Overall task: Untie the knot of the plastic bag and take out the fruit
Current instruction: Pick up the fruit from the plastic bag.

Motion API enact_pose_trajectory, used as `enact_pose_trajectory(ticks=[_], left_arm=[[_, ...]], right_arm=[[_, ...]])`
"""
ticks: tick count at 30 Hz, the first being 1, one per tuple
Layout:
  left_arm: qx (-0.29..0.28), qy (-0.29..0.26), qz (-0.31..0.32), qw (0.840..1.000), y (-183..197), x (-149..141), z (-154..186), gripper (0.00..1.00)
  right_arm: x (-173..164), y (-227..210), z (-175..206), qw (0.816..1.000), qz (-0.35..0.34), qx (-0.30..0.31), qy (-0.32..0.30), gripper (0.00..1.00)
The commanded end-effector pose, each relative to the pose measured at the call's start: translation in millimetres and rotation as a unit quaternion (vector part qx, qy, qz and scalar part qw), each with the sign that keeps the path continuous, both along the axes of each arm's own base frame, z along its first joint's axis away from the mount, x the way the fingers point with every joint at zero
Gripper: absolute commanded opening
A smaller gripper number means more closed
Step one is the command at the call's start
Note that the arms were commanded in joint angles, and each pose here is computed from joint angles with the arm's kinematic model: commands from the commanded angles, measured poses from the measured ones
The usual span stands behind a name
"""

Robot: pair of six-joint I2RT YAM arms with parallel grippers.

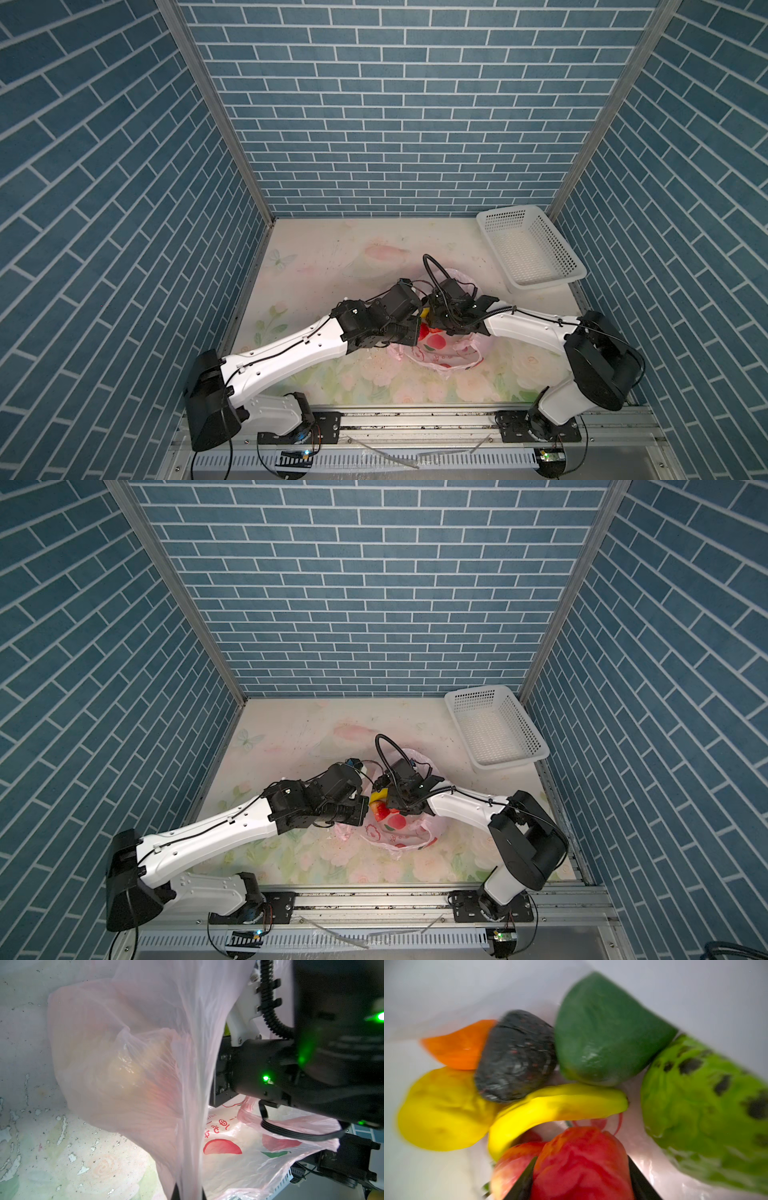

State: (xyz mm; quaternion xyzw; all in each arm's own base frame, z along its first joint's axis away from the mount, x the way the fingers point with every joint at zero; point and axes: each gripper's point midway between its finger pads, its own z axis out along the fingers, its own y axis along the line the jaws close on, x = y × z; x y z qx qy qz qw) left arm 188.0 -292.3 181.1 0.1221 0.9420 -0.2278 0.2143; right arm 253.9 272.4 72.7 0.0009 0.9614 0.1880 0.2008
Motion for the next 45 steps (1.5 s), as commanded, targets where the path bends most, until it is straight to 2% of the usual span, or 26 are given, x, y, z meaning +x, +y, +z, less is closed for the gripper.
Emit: enact_pose_trajectory(ticks=[1,17,29,32,36,40,45], left_arm=[[-0.012,-0.022,0.005,1.0,0,4,13,0.0],[-0.03,-0.043,0.033,0.998,4,12,22,0.0],[-0.02,-0.039,0.034,0.998,6,12,17,0.0],[-0.019,-0.037,0.033,0.999,6,12,16,0.0],[-0.018,-0.035,0.033,0.999,6,11,15,0.0],[-0.014,-0.039,0.035,0.999,9,12,17,0.0],[-0.013,-0.036,0.029,0.999,8,10,16,0.0]], right_arm=[[-20,2,17,0.999,0.039,0.013,-0.005,0.46],[-77,11,74,0.988,0.145,0.049,0.012,0.46],[-92,2,142,0.981,0.188,0.056,-0.012,0.46],[-87,-7,165,0.981,0.188,0.04,-0.035,0.47],[-68,-21,193,0.982,0.169,0.05,-0.062,0.47],[-37,-46,221,0.984,0.136,0.056,-0.096,0.47],[9,-87,240,0.987,0.078,0.025,-0.139,0.48]])
